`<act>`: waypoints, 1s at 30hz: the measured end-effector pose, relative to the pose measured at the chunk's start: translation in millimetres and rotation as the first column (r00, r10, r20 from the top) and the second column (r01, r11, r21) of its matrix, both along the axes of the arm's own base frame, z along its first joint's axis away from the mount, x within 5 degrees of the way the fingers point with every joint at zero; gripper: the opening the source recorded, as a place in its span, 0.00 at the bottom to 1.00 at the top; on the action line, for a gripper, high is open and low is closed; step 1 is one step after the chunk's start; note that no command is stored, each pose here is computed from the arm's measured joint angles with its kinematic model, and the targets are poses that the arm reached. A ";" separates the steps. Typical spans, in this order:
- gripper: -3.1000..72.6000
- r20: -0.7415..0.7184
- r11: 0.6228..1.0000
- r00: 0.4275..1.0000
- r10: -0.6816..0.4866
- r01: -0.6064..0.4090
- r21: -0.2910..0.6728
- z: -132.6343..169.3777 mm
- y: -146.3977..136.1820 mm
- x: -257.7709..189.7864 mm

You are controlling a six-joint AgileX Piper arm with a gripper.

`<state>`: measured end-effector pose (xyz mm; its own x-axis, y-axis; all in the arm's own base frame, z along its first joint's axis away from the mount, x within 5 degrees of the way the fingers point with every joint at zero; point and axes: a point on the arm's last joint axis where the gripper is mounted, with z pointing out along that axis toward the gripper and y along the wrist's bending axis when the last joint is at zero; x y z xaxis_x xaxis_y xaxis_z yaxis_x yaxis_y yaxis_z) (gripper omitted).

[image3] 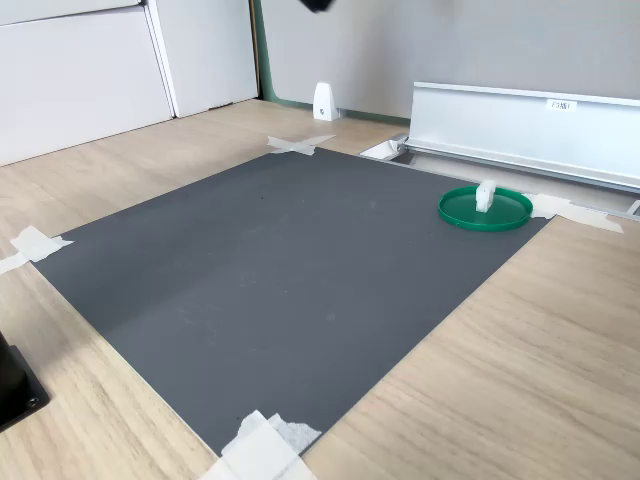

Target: Grasp a white terminal and put it on the green lid.

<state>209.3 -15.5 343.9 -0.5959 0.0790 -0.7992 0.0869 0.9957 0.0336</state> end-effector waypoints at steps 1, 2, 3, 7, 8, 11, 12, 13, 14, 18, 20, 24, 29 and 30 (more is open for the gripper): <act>0.03 0.034 1.000 0.999 -0.004 0.003 0.007 -0.7 2.3 -12.1; 0.03 0.073 1.000 0.997 -0.007 0.006 0.012 0.4 3.7 -24.3; 0.03 0.095 1.000 0.995 -0.009 0.007 0.016 -3.4 4.8 -34.0; 0.03 0.210 1.000 0.978 -0.012 0.009 0.017 -15.9 7.8 -77.1; 0.03 0.232 1.000 0.973 -0.013 0.009 0.016 -20.9 8.4 -86.9; 0.03 0.278 1.000 0.961 -0.011 0.009 0.010 -36.6 9.7 -110.6; 0.03 0.282 1.000 0.959 -0.011 0.009 0.009 -43.7 10.1 -116.1; 0.03 0.284 1.000 0.959 -0.011 0.009 0.008 -51.4 10.3 -120.7; 0.03 0.280 1.000 0.960 -0.011 0.009 0.008 -59.4 10.5 -124.4; 0.03 0.246 1.000 0.969 -0.007 0.010 -0.012 -91.5 10.3 -133.8; 0.03 0.239 1.000 0.971 -0.006 0.011 -0.017 -103.1 10.2 -136.2; 0.03 0.231 0.999 0.973 -0.002 0.009 -0.031 -122.3 9.9 -138.4; 0.03 0.240 0.999 0.971 0.003 0.007 -0.041 -127.7 9.8 -138.1; 0.03 0.244 0.999 0.970 0.004 0.007 -0.043 -127.3 9.7 -137.9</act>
<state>71.3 -5.8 216.6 -0.3822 0.0419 -0.9231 0.0827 0.9965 0.0109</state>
